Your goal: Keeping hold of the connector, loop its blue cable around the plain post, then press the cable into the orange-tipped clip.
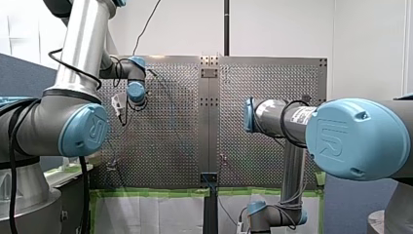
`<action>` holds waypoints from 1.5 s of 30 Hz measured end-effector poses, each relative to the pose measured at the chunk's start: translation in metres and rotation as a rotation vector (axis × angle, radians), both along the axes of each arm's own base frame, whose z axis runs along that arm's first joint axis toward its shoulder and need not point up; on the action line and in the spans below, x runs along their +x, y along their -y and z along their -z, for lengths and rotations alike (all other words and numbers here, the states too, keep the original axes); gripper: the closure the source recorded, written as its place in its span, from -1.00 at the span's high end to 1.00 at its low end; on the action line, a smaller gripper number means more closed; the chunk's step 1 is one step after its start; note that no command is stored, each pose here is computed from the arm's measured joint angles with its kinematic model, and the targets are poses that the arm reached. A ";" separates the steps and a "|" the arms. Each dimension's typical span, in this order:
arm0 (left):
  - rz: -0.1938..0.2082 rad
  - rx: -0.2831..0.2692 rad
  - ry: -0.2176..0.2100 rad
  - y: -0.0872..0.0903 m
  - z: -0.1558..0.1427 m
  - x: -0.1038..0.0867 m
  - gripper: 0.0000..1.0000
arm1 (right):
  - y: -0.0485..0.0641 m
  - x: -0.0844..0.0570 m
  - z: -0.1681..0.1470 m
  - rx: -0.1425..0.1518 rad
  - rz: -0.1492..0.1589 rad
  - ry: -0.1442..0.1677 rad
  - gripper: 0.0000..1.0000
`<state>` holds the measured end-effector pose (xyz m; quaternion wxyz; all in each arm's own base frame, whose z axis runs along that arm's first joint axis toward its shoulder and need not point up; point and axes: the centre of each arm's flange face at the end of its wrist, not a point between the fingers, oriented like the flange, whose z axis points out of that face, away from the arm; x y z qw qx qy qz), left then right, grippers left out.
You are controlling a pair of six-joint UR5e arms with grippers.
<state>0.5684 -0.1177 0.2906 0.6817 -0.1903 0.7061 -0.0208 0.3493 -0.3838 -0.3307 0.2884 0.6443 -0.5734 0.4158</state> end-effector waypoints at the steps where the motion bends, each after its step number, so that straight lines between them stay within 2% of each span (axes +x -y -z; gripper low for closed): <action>1: 0.000 0.000 0.000 0.000 0.000 0.000 1.00 | -0.001 0.000 0.000 0.000 -0.003 -0.003 -1.00; 8: 0.004 0.000 -0.001 0.002 0.000 0.000 1.00 | -0.004 -0.002 0.000 -0.014 -0.006 -0.004 -1.00; 12: 0.005 0.000 -0.002 0.003 0.000 -0.001 1.00 | -0.001 -0.006 -0.006 -0.028 -0.001 0.005 -1.00; 16: 0.005 0.000 -0.002 0.003 0.000 -0.001 1.00 | 0.002 -0.006 -0.022 -0.061 -0.005 0.010 -1.00; 22: 0.005 0.000 -0.003 0.003 0.000 -0.001 1.00 | 0.002 -0.002 -0.049 -0.125 -0.006 -0.005 -1.00; 35: 0.005 0.001 -0.011 0.003 0.001 -0.002 1.00 | -0.004 0.006 -0.109 -0.240 -0.009 0.036 -1.00; 40: 0.005 0.001 -0.012 0.003 0.001 -0.002 1.00 | -0.010 0.005 -0.128 -0.249 -0.007 0.038 -1.00; 45: 0.006 0.002 -0.012 0.003 0.001 -0.002 1.00 | -0.018 -0.001 -0.143 -0.227 -0.007 0.020 -1.00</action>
